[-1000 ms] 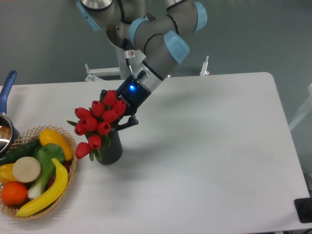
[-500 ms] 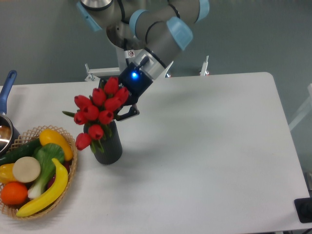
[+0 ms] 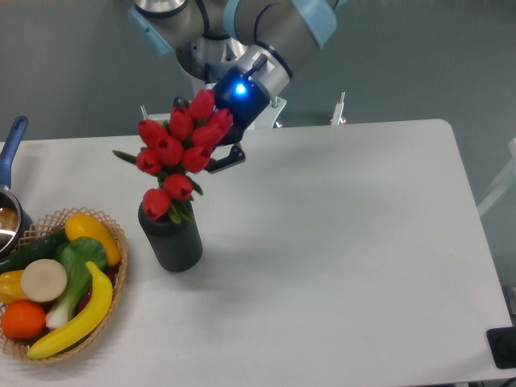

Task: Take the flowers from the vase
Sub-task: 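Lift the gripped tulips straight up out of the black vase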

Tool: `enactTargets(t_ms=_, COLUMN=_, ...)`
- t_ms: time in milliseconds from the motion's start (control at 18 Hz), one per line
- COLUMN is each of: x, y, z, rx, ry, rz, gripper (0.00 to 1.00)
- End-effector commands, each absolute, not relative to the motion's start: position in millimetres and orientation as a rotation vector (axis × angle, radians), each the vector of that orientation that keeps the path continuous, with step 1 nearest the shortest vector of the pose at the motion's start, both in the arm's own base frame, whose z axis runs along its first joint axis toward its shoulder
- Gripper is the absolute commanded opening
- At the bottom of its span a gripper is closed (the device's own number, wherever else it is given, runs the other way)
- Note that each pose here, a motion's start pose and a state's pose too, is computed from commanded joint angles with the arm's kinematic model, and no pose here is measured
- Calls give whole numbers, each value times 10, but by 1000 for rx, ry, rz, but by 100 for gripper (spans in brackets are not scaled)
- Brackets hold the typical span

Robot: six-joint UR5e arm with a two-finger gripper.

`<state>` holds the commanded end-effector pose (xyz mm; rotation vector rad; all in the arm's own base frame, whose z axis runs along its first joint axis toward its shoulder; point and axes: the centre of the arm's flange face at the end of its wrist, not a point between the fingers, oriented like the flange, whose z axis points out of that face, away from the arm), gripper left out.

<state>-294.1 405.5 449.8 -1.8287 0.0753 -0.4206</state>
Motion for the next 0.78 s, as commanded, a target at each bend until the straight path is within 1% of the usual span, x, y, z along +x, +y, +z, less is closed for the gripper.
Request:
enactTargets(t_ms=222, x=-3073, y=4002, z=4682, rx=-1809, ry=48, rz=-410, gripper=0)
enactTargets(t_ms=611, x=-3469, y=3854, z=5155, rx=-1786, ry=55, rz=-283, gripper=0)
enactTargets(t_ms=667, x=-3576, y=3825, z=5174, rx=-1787, ry=52, rz=-259, gripper=0)
enactTargets(t_ms=778, x=-3838, y=3848, z=5073, rx=-1797, ry=76, rz=-214, gripper=0)
